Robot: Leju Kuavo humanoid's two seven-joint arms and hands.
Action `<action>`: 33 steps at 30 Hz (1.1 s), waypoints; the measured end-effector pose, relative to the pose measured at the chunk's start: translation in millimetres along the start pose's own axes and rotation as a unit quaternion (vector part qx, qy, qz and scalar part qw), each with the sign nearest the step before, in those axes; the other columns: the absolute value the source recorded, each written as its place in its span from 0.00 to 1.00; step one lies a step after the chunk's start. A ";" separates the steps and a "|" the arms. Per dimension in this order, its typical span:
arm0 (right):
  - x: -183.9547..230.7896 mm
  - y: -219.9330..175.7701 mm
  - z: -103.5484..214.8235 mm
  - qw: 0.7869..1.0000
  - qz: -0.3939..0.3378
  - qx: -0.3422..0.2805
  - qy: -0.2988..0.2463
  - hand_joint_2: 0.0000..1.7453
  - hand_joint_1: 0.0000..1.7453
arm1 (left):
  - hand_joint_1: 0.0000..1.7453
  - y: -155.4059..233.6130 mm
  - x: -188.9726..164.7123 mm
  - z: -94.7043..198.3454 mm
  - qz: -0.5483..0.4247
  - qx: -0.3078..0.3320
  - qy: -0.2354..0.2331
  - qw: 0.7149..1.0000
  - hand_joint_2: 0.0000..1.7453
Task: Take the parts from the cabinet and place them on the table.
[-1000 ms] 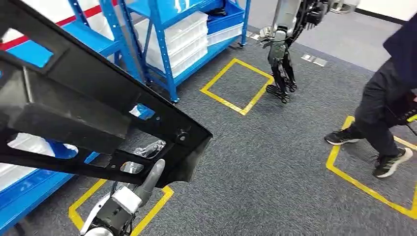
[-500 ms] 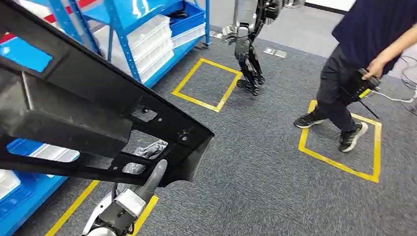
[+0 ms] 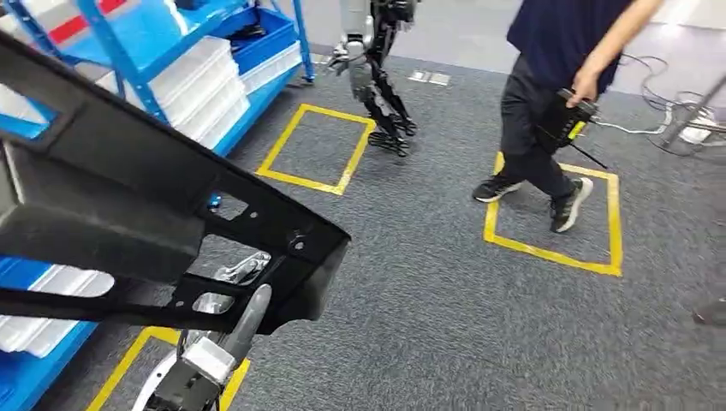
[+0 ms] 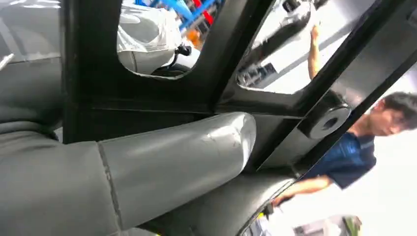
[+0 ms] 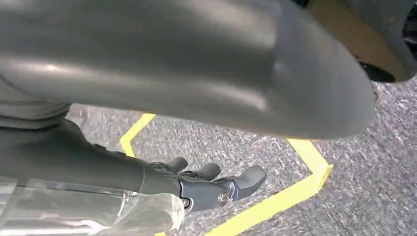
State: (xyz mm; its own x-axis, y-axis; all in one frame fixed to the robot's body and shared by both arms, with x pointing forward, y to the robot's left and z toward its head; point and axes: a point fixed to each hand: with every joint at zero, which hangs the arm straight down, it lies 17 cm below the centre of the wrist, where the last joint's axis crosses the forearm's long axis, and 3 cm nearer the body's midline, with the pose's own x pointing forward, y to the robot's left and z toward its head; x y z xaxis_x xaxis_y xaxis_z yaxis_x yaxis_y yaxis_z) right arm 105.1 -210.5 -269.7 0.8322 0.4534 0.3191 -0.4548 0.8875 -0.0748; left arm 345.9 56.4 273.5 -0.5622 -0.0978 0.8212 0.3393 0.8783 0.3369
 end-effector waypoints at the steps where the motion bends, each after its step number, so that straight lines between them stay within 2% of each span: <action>1: -0.3 1.5 0.2 1.000 0.000 0.001 0.000 0.00 0.00 | 1.00 0.3 -1.6 1.4 0.000 0.000 0.002 1.000 0.00; 18: 2.5 12.8 1.2 1.000 -0.009 0.013 -0.001 0.00 0.00 | 1.00 2.4 1.7 1.3 -0.001 -0.002 -0.002 1.000 0.00; 33: 6.4 12.3 1.1 1.000 -0.019 0.018 -0.005 0.00 0.00 | 1.00 -5.7 15.8 -6.3 0.001 -0.011 -0.029 1.000 0.00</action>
State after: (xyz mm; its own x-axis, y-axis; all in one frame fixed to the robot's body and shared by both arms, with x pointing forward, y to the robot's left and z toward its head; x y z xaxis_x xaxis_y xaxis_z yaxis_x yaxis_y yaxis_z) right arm 104.5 -196.8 -267.5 0.8459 0.4181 0.3312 -0.4337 0.9006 -0.0291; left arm 339.9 46.9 287.5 -0.6047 -0.0677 0.7936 0.3563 0.8681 0.3456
